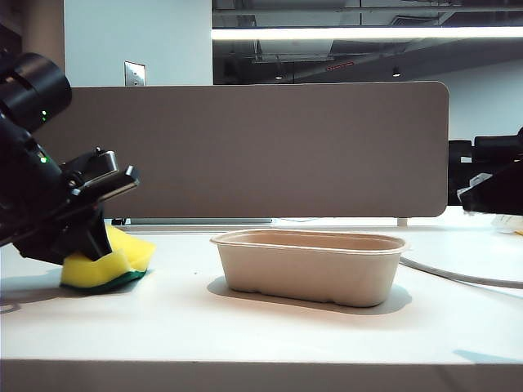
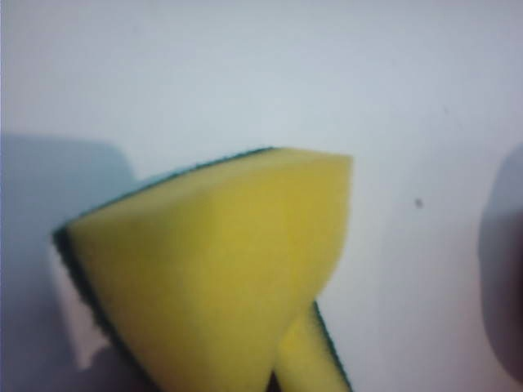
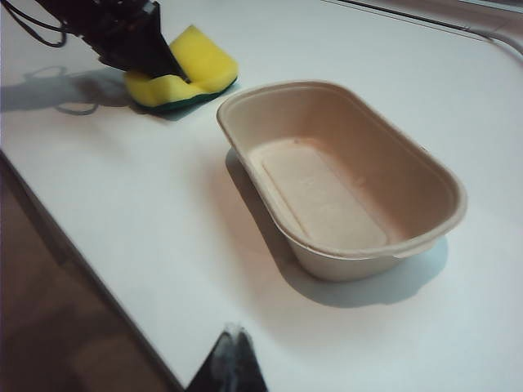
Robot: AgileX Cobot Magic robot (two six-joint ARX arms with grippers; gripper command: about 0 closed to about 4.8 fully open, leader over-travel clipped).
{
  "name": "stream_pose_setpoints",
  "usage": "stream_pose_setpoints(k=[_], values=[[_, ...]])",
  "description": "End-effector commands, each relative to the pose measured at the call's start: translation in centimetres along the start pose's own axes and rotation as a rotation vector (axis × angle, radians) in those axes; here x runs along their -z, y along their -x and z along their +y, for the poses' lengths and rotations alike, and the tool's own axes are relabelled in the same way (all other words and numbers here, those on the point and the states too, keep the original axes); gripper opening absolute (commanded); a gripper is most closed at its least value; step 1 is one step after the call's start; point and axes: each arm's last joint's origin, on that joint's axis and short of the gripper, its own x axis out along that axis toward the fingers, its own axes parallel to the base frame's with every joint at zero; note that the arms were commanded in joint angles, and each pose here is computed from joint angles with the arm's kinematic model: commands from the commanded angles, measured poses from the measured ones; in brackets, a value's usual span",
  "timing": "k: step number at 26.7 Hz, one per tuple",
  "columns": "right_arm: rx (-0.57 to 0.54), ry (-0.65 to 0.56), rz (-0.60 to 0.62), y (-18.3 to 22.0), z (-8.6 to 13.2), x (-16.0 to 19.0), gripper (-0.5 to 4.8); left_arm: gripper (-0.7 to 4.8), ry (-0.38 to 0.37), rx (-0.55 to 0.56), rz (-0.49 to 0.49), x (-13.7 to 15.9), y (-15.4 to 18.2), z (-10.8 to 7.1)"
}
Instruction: Pick up the cleaning sponge from the table and place it into the paper lunch box.
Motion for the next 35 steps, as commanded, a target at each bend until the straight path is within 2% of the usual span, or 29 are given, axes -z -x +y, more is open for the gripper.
stream_pose_setpoints(k=[1, 2, 3, 4, 6, 11, 14, 16, 21, 27, 32, 33, 35], values=[[-0.001, 0.000, -0.019, 0.0, 0.0, -0.2, -0.05, -0.06, -0.066, 0.130, -0.062, -0.9, 2.0, -1.1], [-0.001, 0.000, -0.019, 0.0, 0.0, -0.2, -0.05, -0.06, -0.133, 0.291, -0.096, -1.4, 2.9, -2.0], [-0.001, 0.000, -0.019, 0.0, 0.0, -0.2, -0.05, -0.06, -0.164, 0.396, -0.112, -1.7, 3.4, -2.5], [-0.001, 0.000, -0.019, 0.0, 0.0, -0.2, -0.05, -0.06, -0.196, 0.568, -0.125, -2.2, 3.9, -3.4], [-0.001, 0.000, -0.019, 0.0, 0.0, -0.2, -0.05, -0.06, -0.206, 0.652, -0.119, -2.6, 4.2, -4.5], [-0.001, 0.000, -0.019, 0.0, 0.0, -0.2, -0.05, -0.06, -0.279, 0.702, -0.135, -3.2, 4.5, -7.5], [-0.001, 0.000, -0.018, 0.0, 0.0, -0.2, -0.05, -0.06, -0.408, 0.757, -0.157, -3.3, 4.4, -9.9], [-0.001, 0.000, -0.019, 0.0, 0.0, -0.2, -0.05, -0.06, -0.462, 0.766, -0.160, -3.4, 4.0, -11.3], [-0.001, 0.000, -0.018, 0.0, 0.0, -0.2, -0.05, -0.06, -0.468, 0.699, -0.160, -3.8, 2.1, -13.4], [-0.001, 0.000, -0.018, 0.0, 0.0, -0.2, -0.05, -0.06, -0.428, 0.549, -0.132, -2.9, -0.5, -13.5], [-0.001, 0.000, -0.018, 0.0, 0.0, -0.2, -0.05, -0.03, -0.423, 0.545, -0.095, -2.3, -1.6, -13.4], [-0.001, 0.000, -0.018, 0.0, 0.0, -0.2, -0.05, 0.09, -0.424, 0.545, -0.094, -2.3, -1.6, -13.4], [-0.001, 0.000, -0.018, 0.0, 0.0, -0.2, -0.05, 1.25, -0.425, 0.545, -0.100, -2.4, -1.6, -13.5]])
